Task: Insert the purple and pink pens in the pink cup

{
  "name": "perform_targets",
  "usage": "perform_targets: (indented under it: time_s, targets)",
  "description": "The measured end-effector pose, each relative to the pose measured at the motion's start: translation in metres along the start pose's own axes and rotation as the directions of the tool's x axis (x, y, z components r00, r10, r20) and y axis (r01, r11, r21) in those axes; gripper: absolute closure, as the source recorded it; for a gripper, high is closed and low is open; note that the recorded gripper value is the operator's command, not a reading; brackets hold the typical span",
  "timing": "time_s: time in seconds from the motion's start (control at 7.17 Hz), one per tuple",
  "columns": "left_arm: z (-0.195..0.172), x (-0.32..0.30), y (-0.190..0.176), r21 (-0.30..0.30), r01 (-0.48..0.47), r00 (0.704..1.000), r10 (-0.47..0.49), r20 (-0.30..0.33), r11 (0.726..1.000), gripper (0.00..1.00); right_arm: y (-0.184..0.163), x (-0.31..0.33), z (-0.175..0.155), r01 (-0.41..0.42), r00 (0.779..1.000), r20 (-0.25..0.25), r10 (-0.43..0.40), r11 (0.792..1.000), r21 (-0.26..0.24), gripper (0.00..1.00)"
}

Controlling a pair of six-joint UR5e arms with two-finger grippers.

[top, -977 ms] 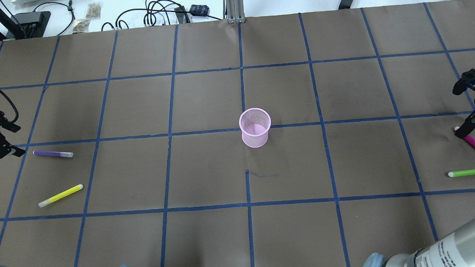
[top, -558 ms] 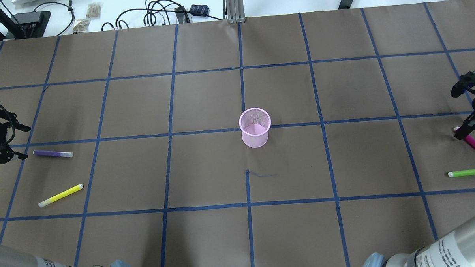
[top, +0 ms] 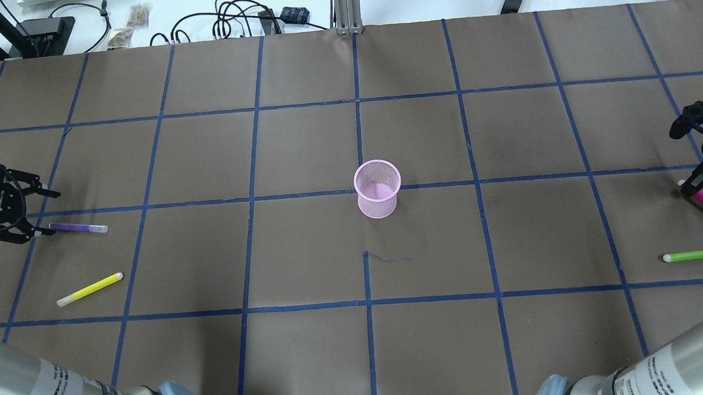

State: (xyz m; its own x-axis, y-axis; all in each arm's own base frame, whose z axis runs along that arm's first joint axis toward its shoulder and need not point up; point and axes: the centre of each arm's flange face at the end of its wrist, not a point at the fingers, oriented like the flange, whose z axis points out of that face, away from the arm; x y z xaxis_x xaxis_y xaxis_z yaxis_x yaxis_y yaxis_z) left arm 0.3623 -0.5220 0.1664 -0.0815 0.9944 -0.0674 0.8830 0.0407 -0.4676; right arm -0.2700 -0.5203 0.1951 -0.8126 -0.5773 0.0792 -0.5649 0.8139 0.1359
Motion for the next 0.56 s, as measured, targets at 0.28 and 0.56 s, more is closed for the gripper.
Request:
perform_targets:
  time_s: [0.28,0.56]
  targets:
    - [0.014,0.011,0.016,0.108,0.056,0.998,-0.057,0.013,0.993,0.40,-0.034,-0.004,-0.060,0.021,0.996,-0.087,-0.013,0.996,0.086,1.00]
    - [0.016,0.015,0.021,0.149,0.072,0.997,-0.075,0.020,0.986,0.43,-0.097,-0.066,-0.136,0.071,0.991,-0.131,-0.037,0.960,0.270,1.00]
